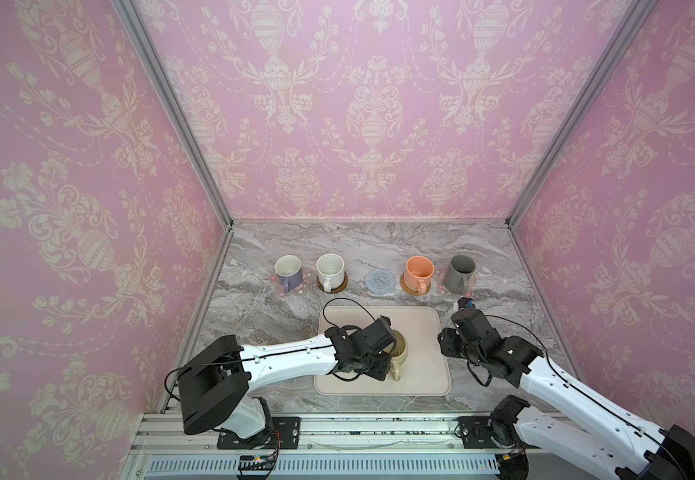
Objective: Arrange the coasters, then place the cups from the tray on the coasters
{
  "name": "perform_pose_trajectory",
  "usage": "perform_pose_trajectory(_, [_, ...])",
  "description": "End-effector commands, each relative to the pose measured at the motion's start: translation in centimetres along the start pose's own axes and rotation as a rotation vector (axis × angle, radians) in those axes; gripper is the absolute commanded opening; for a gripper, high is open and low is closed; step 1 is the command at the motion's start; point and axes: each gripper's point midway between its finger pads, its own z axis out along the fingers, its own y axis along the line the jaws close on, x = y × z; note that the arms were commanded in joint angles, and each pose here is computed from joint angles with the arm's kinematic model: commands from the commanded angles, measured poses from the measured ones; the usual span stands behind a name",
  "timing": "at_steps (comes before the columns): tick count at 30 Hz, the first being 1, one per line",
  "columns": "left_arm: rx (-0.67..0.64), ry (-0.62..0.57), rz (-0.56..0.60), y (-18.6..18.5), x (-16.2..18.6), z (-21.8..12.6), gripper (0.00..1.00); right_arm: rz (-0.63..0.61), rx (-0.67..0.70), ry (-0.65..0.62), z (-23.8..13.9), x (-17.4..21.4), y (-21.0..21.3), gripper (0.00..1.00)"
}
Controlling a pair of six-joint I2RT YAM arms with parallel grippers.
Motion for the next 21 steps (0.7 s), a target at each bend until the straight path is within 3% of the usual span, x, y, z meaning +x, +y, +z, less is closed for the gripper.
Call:
perform_pose_trajectory(1, [0.052, -0.072, -0.025, -2.2, -2.4, 0.2, 0.42, 0.002, -0.022, 0.011, 0.2, 0.5, 0.3, 0.44])
perform_pose_trajectory(21, [0.049, -0.091, -0.023, -2.9, -3.6, 0.5, 0.43, -0.035, -0.162, 0.071, -0.2, 2.4, 3.3, 0.43])
